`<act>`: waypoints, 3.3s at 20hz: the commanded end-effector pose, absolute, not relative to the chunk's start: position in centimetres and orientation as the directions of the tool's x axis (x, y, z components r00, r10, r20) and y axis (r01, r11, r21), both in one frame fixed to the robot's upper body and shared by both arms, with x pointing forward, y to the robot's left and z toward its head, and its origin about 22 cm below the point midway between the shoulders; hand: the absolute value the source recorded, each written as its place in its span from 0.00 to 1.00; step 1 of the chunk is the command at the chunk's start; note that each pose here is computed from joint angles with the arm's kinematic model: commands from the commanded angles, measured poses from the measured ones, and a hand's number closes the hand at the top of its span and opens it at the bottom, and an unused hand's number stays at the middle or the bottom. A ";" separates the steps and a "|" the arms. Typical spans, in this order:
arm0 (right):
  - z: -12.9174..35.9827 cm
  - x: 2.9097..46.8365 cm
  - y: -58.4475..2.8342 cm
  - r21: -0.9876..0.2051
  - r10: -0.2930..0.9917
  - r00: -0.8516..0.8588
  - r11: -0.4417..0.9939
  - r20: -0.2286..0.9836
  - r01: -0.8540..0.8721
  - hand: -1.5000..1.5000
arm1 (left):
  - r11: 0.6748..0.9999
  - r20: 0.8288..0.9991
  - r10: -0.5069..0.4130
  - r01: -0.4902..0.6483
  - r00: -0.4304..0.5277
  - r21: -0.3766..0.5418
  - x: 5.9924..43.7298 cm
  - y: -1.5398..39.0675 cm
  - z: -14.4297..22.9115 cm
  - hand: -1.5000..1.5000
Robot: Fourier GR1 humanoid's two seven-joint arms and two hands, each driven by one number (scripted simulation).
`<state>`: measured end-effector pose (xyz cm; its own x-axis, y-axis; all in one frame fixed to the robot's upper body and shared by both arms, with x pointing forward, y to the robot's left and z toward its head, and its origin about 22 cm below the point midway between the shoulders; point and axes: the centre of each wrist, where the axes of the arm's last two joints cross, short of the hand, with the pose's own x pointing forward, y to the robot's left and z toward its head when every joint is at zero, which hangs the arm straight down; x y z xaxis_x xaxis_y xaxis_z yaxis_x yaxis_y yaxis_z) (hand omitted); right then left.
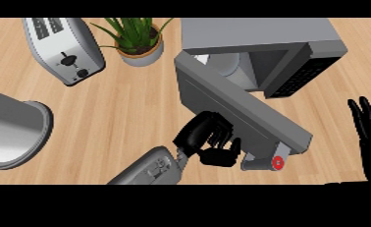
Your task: Pick up the milk, place it into the microwave and close the microwave
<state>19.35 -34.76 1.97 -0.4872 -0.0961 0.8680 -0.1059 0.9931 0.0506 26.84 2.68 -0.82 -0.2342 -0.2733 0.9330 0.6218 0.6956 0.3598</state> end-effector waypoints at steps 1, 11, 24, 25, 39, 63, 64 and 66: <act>3.2 19.5 -34.1 0.047 -0.136 -0.503 0.982 0.853 -0.185 0.00 | 0.664 0.922 -0.334 0.646 -0.194 0.377 27.2 1.3 -1.8 0.00; 7.5 22.5 -32.7 -0.003 -0.204 -0.533 0.932 0.821 -0.361 0.00 | 0.792 0.955 -0.071 0.566 -0.286 0.229 30.4 -0.4 3.7 1.00; 11.1 23.4 -32.0 -0.044 -0.249 -0.553 0.886 0.795 -0.462 0.00 | 0.854 0.949 -0.044 0.480 -0.311 0.198 34.9 -1.1 7.6 1.00; 11.0 23.4 -32.1 -0.039 -0.253 -0.540 0.881 0.803 -0.472 0.00 | 0.864 0.948 -0.048 0.464 -0.315 0.198 35.1 -1.2 7.9 1.00; 14.0 24.3 -33.0 -0.076 -0.250 -0.550 0.862 0.797 -0.501 0.00 | 0.897 0.944 -0.049 0.402 -0.328 0.186 36.3 -1.5 9.2 1.00; 18.2 25.3 -35.4 -0.144 -0.192 -0.572 0.860 0.798 -0.489 0.00 | 0.936 0.938 -0.038 0.316 -0.343 0.153 35.7 -1.9 9.1 1.00; 18.4 25.5 -35.4 -0.137 -0.199 -0.571 0.860 0.797 -0.491 0.00 | 0.935 0.938 -0.032 0.321 -0.346 0.150 35.6 -1.9 8.9 1.00; 18.5 25.5 -35.5 -0.137 -0.204 -0.572 0.858 0.794 -0.495 0.00 | 0.936 0.935 -0.039 0.314 -0.351 0.157 35.6 -2.0 9.1 1.00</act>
